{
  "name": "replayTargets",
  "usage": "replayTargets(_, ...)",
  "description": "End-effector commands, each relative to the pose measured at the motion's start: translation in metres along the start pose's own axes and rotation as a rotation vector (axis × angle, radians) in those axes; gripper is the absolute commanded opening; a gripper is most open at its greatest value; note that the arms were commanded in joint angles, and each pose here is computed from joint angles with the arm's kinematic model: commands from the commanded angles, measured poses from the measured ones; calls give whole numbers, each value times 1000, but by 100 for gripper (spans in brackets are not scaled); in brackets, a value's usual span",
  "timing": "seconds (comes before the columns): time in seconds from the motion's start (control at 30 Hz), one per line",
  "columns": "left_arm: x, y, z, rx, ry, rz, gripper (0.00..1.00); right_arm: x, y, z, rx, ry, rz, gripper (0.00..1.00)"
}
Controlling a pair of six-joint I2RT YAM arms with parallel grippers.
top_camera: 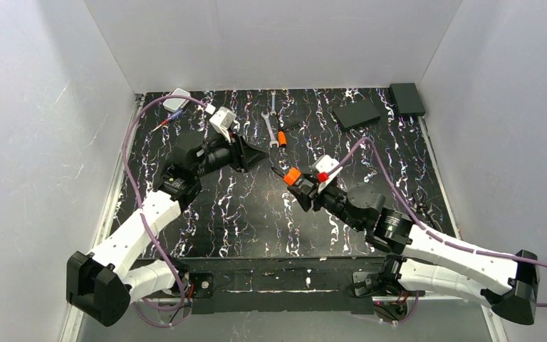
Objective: Unlock with the key
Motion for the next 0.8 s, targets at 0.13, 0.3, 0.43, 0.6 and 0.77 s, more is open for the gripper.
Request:
replayTargets(0.13, 5, -5, 9, 89, 48, -26, 30, 28, -21, 6, 94, 142, -142, 1)
replayTargets(0.3, 4, 7, 4, -42, -8, 46, 25, 55, -15, 27, 306, 250, -170, 1)
replayTargets(0.43, 1, 12, -1, -114, -19, 63, 22, 68, -5, 33, 334, 342, -219, 1)
replayTargets(0.6, -6, 17, -7, -151, -10, 90, 22, 79, 7, 37, 345, 386, -264, 1)
replayTargets(0.77, -8, 18, -14, -206, -2, 112, 22, 83, 18, 37, 317, 379, -267, 1)
Point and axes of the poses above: each gripper's point midway between its finger pads, its own y axis out along the fingers, its own z axis along the line the jaws close on, x = y × z, the point moved 10 cm from there along -y, back along the fingers
